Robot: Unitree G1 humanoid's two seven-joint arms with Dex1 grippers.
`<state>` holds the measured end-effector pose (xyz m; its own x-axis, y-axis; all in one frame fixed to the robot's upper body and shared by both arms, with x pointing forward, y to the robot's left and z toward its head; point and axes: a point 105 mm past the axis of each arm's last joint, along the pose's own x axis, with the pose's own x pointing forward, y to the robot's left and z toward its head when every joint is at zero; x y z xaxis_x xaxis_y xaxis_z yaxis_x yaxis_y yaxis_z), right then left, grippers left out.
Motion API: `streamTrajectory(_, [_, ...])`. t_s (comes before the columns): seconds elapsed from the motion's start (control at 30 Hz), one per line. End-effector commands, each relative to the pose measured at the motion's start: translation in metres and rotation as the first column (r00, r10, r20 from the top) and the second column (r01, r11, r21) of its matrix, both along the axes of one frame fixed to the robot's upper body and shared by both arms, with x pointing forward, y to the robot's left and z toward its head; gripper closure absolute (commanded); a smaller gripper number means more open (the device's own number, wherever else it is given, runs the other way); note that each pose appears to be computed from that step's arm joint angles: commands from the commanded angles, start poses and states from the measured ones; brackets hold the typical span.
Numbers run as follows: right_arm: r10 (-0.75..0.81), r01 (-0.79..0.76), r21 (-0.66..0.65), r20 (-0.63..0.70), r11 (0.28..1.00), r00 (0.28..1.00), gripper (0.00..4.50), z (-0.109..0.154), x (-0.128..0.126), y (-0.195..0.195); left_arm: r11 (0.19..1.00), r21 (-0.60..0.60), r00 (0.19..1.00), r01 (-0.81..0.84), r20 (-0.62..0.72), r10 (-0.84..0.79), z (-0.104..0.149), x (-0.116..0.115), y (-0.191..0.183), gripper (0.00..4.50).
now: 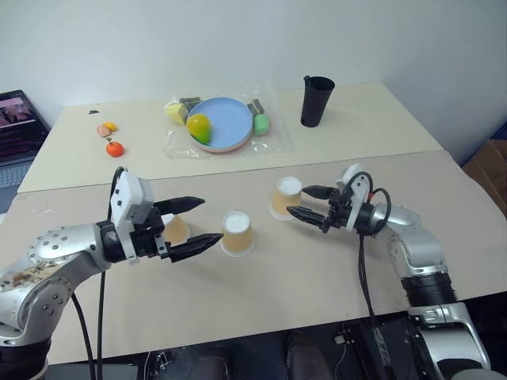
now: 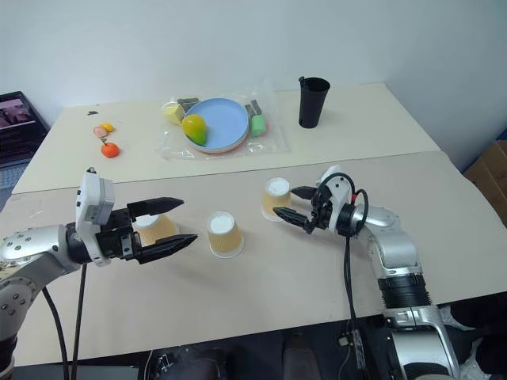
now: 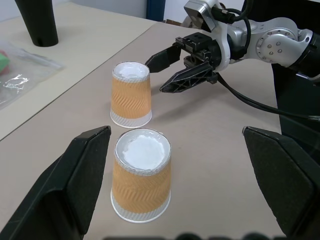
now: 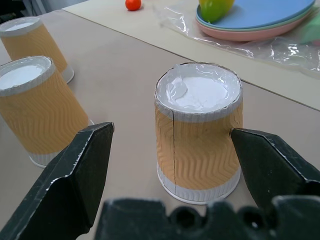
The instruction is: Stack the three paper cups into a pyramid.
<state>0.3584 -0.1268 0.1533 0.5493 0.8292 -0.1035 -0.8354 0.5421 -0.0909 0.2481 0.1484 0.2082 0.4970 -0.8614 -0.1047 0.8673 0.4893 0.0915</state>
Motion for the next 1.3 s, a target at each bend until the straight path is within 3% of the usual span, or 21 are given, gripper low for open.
streamTrajectory(0.03, [0.025,-0.025,0.004,0.068,1.0,0.997,0.13,0.017,0.005,0.005,1.0,-0.013,0.999,0.011,0.043,-0.011,0.009,-0.006,-0.004,0.0])
streamTrajectory(0.83, [0.083,-0.086,0.021,0.115,0.996,0.99,0.13,0.027,0.034,0.038,0.998,-0.061,0.999,-0.02,0.033,0.022,0.013,-0.012,-0.007,0.0])
streamTrajectory(1.03, [0.078,-0.082,0.032,0.108,0.996,0.991,1.71,0.028,0.033,0.033,0.997,-0.07,0.999,-0.031,0.032,0.033,0.014,-0.012,-0.005,0.0])
streamTrajectory(1.3, [0.098,-0.101,0.028,0.086,0.994,0.991,1.71,0.043,0.014,-0.004,0.997,-0.069,0.999,-0.035,0.013,0.036,0.013,-0.015,-0.003,0.0])
